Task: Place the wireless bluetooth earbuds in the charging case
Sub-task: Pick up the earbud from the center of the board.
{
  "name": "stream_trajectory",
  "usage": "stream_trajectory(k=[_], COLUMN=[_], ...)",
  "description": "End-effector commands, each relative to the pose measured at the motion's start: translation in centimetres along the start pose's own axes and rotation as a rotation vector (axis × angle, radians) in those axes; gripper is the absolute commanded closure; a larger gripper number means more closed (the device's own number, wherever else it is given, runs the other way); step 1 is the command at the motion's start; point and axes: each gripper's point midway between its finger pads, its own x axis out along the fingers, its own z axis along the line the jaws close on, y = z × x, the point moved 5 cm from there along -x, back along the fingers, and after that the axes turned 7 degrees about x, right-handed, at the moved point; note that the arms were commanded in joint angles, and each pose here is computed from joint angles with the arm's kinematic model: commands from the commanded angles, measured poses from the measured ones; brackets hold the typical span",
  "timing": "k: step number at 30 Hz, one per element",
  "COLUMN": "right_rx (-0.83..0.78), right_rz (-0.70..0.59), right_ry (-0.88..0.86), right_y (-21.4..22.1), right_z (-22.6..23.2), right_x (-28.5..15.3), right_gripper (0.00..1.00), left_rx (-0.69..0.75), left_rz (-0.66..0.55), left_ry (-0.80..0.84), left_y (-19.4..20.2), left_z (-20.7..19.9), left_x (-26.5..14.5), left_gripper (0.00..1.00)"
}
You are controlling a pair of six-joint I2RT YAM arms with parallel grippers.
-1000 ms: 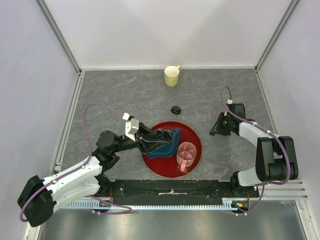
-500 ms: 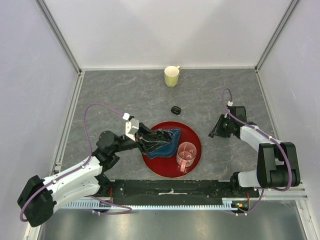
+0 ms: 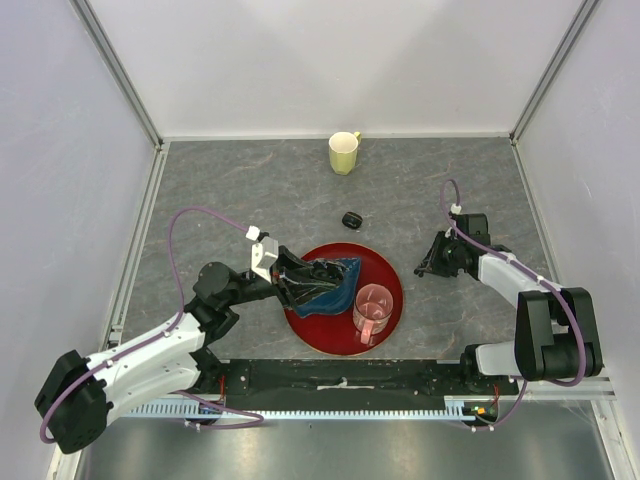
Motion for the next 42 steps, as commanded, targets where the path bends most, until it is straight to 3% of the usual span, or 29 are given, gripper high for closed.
stream_trajectory(k=[1,9,12,16,33,42], right_rx=[0.001,0.016,0.026,0.026,0.026,0.039], right_rz=[0.014,0.009,0.014,0.023,-0.010,-0.009], right_ry=[0.017,0.036,0.035,0.029,0.059,0.037], right_y=[0.7,0.6,0.6,0.7,-0.9,-1.9], right_z=[-0.2,-0.2,-0.2,-0.1,0.3,1.0], right_x=[0.0,0.0,0.1,0.1,0.2,0.3], right_gripper=[0.79,0.82,0.74,0.71,0.72,0.66], left_rx=[-0.014,-0.019,-0.018,-0.017,-0.024,-0.019], left_rz=[-0.020,-0.015,-0.017,-0.016,-0.013,-0.009], left_ry=[-0.017,-0.018,-0.021,-0.023,-0.028,-0.031], left_y=[-0.3,-0.2,-0.2,-0.2,-0.1,-0.1], left_z=[0.2,0.2,0.3,0.3,0.4,0.4], left_x=[0.2,0.3,0.2,0.2,0.2,0.3], left_gripper=[0.97,0.97,0.97,0.97,0.96,0.97])
